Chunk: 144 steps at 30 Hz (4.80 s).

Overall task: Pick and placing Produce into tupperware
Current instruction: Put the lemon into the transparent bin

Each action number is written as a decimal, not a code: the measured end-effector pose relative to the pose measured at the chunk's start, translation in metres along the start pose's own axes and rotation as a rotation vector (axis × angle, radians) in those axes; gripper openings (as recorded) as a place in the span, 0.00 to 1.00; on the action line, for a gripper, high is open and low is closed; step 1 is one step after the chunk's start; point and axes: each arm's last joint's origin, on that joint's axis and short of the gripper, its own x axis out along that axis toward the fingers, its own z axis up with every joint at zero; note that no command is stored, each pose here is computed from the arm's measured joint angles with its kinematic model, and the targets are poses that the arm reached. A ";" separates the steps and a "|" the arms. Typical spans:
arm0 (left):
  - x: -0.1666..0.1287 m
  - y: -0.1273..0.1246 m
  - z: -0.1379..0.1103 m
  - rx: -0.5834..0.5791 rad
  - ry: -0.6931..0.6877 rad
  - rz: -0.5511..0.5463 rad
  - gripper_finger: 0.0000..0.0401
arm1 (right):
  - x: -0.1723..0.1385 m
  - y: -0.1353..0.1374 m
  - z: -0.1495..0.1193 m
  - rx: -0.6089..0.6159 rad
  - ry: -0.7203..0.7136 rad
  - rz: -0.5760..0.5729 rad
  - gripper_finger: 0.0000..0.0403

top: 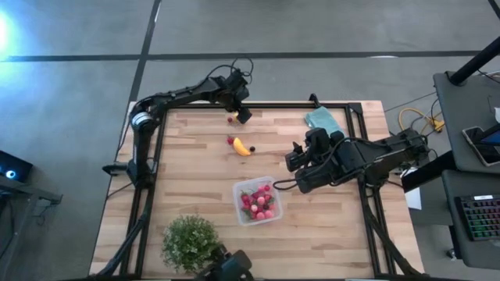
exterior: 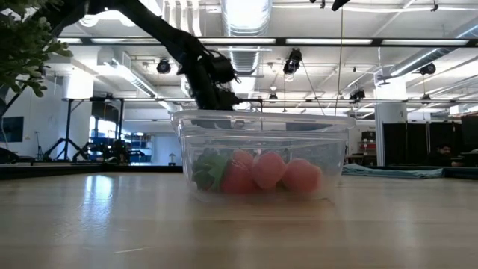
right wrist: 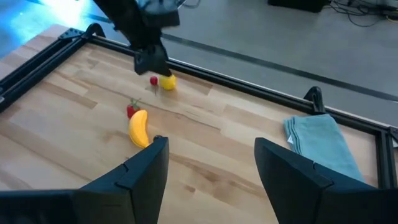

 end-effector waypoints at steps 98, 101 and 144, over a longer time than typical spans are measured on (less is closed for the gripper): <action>0.060 0.015 -0.016 0.597 0.064 0.000 0.47 | -0.026 0.004 -0.025 0.010 0.092 0.098 0.57; 0.060 0.015 -0.015 0.514 0.066 -0.001 0.48 | -0.026 0.005 -0.025 0.011 0.092 0.099 0.57; -0.061 -0.242 -0.145 0.611 0.065 -0.393 0.49 | -0.058 0.005 -0.064 0.075 0.229 0.198 0.57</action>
